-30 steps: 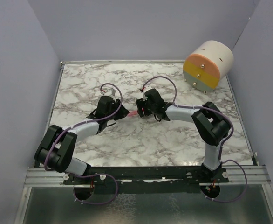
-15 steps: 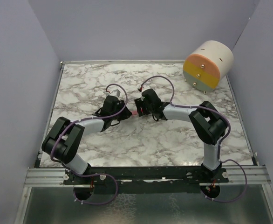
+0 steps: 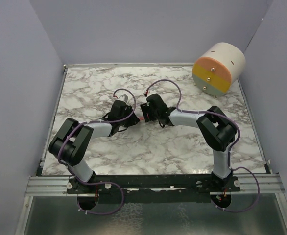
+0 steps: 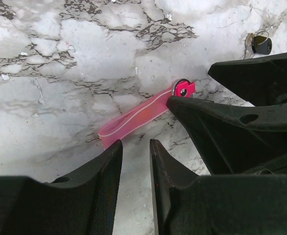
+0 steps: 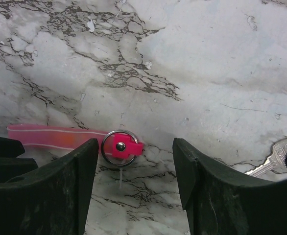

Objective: Put the keys on the keyring

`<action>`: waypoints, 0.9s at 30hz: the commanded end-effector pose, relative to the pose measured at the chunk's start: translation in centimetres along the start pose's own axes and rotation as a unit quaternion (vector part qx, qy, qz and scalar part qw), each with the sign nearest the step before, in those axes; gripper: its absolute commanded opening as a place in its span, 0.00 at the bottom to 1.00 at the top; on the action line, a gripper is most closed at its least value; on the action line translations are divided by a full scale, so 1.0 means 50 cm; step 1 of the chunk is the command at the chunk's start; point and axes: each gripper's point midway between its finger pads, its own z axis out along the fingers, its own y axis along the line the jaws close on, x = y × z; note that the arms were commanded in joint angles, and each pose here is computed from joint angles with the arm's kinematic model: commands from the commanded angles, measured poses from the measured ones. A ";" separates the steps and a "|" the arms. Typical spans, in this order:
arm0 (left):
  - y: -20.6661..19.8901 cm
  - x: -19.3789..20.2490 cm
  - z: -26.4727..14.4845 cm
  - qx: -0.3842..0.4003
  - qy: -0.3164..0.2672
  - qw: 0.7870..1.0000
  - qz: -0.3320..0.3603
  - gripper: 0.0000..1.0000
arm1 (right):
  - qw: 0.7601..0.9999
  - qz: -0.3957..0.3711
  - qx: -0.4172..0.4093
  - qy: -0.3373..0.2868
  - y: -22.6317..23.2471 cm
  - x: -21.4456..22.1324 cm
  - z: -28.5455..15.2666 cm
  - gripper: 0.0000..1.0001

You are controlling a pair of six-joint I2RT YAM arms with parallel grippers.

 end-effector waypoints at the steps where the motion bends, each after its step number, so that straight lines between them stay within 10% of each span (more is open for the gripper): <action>1: -0.003 -0.012 0.016 -0.002 -0.009 1.000 0.006 0.32 | 0.999 -0.002 0.034 0.009 -0.016 0.007 0.007 0.62; 27: 0.037 0.026 0.043 -0.029 0.020 0.999 0.002 0.31 | 0.993 -0.003 0.118 -0.010 -0.082 -0.030 -0.055 0.60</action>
